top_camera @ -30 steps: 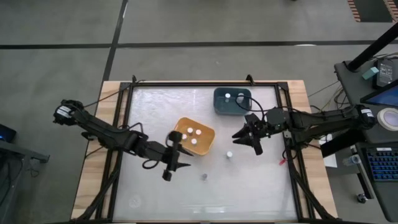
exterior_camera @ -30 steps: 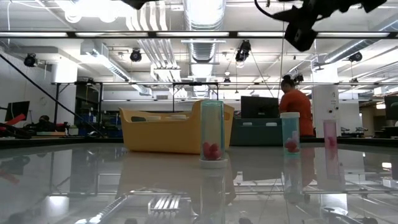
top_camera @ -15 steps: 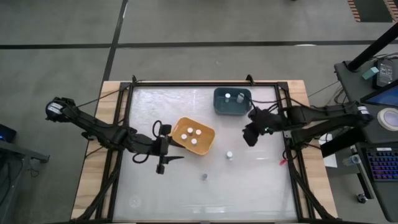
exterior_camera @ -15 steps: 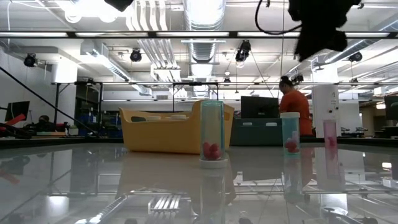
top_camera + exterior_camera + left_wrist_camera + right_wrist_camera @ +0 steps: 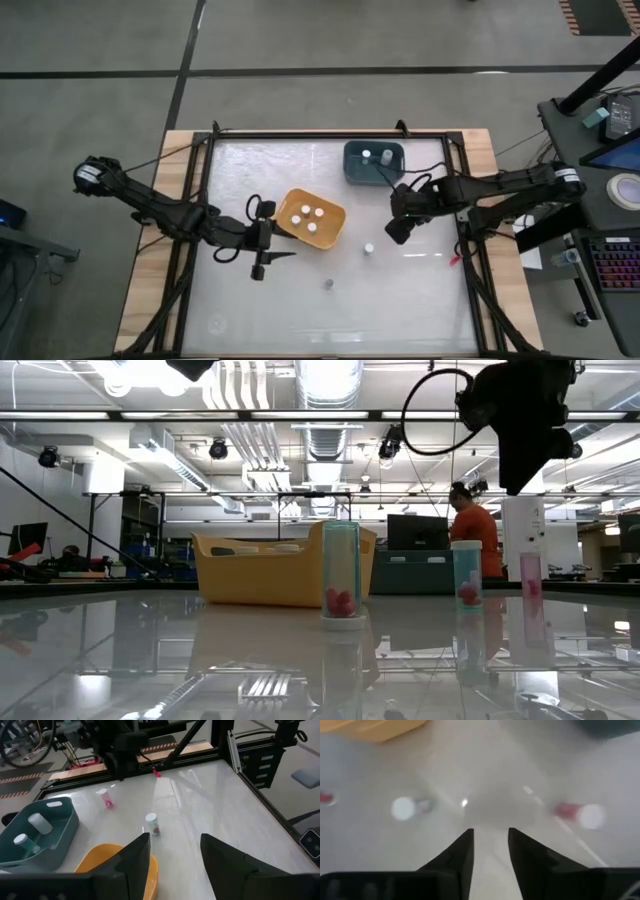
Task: Pick and place medicine bottles into bin by pill shape (circle, oval)
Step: Put the blue pill bottle into the yellow bin
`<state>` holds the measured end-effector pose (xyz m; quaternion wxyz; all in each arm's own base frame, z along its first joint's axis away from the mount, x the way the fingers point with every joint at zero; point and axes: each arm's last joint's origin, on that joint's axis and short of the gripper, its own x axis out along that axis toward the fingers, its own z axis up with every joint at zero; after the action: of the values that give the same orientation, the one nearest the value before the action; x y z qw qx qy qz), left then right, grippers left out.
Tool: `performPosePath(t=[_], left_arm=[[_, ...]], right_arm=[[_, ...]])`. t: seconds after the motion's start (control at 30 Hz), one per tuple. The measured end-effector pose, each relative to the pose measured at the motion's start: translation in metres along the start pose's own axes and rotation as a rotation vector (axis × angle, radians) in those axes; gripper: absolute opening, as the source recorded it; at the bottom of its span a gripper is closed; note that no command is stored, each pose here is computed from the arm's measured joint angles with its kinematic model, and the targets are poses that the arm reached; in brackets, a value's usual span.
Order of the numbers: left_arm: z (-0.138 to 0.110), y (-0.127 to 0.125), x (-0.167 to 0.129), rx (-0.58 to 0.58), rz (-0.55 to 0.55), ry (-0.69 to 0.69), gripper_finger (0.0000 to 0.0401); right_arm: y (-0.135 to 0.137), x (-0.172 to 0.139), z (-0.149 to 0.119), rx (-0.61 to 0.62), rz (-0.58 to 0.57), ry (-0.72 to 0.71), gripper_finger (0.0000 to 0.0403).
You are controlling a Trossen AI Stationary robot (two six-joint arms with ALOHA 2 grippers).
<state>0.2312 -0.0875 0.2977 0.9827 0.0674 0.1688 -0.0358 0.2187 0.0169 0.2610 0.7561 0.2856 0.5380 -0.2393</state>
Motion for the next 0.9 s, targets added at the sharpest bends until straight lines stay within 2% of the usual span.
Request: performPosePath(t=[0.17,0.33,0.43,0.57,0.7,0.9], left_arm=[[0.0,0.0,0.0,0.001,0.0,0.002,0.016],[0.0,0.0,0.0,0.001,-0.001,0.001,0.016],[0.0,0.0,0.0,0.001,-0.001,0.001,0.016],[0.0,0.0,0.0,0.001,-0.001,0.001,0.016],[0.0,0.0,0.0,0.0,-0.001,0.0,0.016],[0.0,0.0,0.0,0.0,0.0,-0.001,0.016]], right_arm=[[0.015,0.013,0.0,-0.058,0.059,0.043,0.0177],[0.036,0.025,-0.01,-0.324,0.089,0.04,0.0228],[0.046,0.033,-0.019,-0.438,0.114,0.028,0.0247],[0.057,0.045,-0.031,-0.541,0.144,-0.032,0.0257],[0.058,0.056,-0.044,-0.616,0.111,-0.134,0.0253],[0.053,0.079,-0.055,-0.645,0.111,-0.277,0.0239]])
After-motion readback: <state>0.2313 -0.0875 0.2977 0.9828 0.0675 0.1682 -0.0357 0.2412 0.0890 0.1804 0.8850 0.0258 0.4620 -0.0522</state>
